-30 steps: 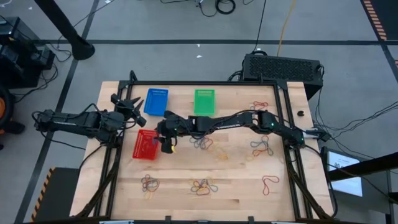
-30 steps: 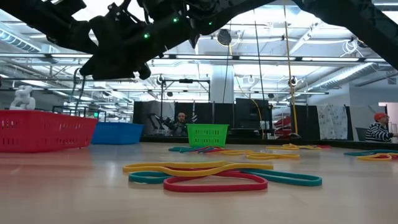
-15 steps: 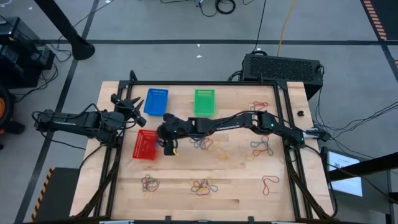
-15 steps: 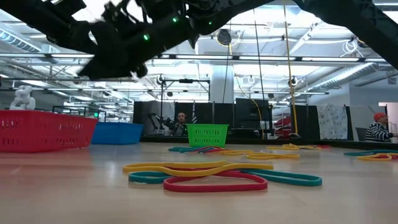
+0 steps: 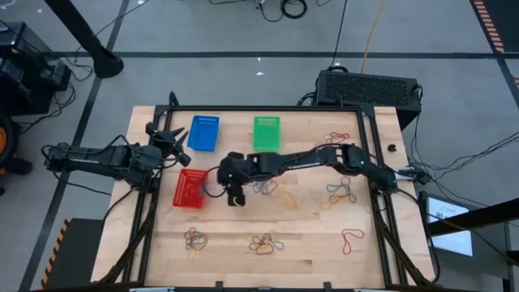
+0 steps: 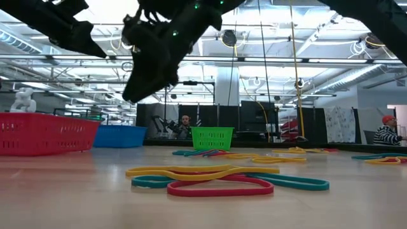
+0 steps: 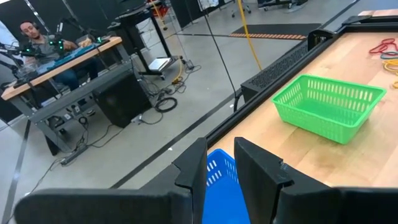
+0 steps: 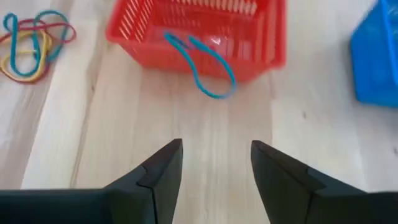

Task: Sort rubber bands into baskets
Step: Put the blue rubber band into the red basket

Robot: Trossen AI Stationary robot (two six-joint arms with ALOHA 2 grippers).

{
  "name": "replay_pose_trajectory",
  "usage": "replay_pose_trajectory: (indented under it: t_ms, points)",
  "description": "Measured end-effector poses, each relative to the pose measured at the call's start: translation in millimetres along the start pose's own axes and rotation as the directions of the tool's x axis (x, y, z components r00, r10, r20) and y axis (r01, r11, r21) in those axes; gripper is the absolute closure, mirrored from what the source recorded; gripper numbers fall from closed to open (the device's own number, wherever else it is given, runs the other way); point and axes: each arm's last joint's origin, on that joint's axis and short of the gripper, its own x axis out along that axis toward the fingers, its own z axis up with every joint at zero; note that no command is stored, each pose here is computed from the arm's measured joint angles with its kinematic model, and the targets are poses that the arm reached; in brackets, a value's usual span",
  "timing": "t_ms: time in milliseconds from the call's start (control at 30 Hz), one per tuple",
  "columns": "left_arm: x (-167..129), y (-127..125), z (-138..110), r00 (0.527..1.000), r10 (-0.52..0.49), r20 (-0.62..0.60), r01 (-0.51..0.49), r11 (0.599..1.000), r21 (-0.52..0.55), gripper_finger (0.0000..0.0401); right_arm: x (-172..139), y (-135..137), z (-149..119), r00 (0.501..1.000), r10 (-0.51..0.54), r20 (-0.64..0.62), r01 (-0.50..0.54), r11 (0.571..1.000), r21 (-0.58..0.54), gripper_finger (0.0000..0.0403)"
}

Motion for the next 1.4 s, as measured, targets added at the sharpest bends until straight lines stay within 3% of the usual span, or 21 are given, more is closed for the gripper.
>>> replay_pose_trajectory:
  t_ms: [133,400,500,633,700,1167,1400]
  points:
    - [0.0,0.0,0.0,1.000,0.000,0.000,0.000,1.000,-0.001,0.0311,15.5,2.0,-10.0,0.999,0.001,-0.049,0.000,1.000,0.007,0.0220]
    - [0.0,0.0,0.0,1.000,-0.001,0.000,0.001,1.000,-0.001,0.0311,63.1,3.4,-20.2,0.999,0.001,0.045,-0.001,1.000,0.010,0.0231]
    - [0.0,0.0,0.0,1.000,-0.001,0.000,0.001,1.000,0.000,0.0311,74.4,3.4,-21.2,0.996,-0.023,0.091,0.021,1.000,0.012,0.0270]
    - [0.1,0.0,-0.1,1.000,-0.001,-0.001,0.001,1.000,0.001,0.0311,84.8,2.3,-26.1,0.992,-0.075,0.097,0.074,0.997,0.018,0.0367]
    - [0.0,0.0,-0.1,1.000,-0.001,-0.001,0.001,1.000,0.001,0.0311,84.8,2.2,-25.3,0.991,-0.076,0.106,0.075,0.997,0.018,0.0391]
    - [0.0,0.0,-0.1,1.000,-0.001,-0.001,0.001,1.000,0.002,0.0311,71.5,24.8,-1.5,0.968,-0.049,0.246,0.059,0.998,-0.031,0.0402]
    - [0.0,0.0,-0.1,1.000,-0.001,-0.001,0.001,1.000,0.002,0.0311,60.1,30.3,12.6,0.956,-0.095,0.278,0.119,0.990,-0.072,0.0402]
